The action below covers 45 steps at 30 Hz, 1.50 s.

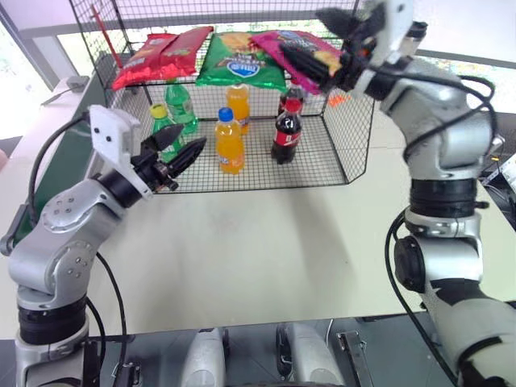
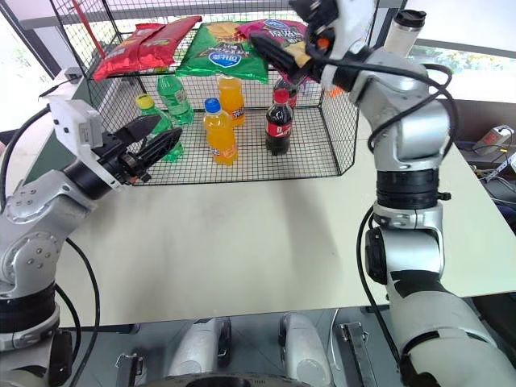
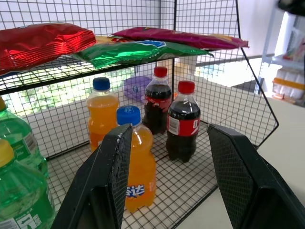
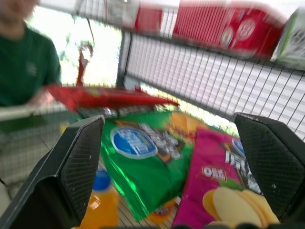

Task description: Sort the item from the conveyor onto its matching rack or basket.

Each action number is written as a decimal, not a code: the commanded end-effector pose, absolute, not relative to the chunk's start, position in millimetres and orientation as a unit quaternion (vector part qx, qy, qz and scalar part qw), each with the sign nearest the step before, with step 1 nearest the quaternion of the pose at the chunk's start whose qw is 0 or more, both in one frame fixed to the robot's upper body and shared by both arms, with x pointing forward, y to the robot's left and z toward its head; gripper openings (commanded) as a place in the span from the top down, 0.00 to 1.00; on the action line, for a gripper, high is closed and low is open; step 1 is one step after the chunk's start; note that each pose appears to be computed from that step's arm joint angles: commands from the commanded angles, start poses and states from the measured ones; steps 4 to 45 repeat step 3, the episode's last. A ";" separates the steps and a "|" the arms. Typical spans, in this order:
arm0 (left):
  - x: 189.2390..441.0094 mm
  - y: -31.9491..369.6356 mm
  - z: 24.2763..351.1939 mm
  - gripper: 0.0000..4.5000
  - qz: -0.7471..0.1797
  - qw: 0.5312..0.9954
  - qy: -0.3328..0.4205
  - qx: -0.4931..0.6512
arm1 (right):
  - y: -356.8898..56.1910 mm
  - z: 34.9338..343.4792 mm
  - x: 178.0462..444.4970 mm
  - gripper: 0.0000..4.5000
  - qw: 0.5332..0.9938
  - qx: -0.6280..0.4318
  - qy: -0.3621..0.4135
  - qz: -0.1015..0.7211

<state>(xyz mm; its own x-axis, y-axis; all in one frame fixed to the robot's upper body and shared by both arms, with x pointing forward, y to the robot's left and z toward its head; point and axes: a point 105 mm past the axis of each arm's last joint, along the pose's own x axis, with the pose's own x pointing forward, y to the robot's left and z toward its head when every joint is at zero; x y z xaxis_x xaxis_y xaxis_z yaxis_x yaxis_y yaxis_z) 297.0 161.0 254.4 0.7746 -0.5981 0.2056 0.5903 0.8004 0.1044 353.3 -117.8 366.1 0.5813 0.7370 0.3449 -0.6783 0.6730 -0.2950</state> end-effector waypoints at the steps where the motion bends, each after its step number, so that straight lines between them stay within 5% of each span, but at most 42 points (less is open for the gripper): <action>1: 283.2 164.7 261.5 0.42 -0.323 0.938 -0.123 0.028 | -143.2 364.4 320.2 0.00 0.877 -0.035 -0.228 0.422; 3: 280.5 167.8 256.2 0.42 -0.321 0.941 -0.107 0.030 | -147.4 343.8 310.6 0.00 0.879 -0.031 -0.194 0.434; 45: 280.5 167.8 256.2 0.42 -0.321 0.941 -0.107 0.030 | -147.4 343.8 310.6 0.00 0.879 -0.031 -0.194 0.434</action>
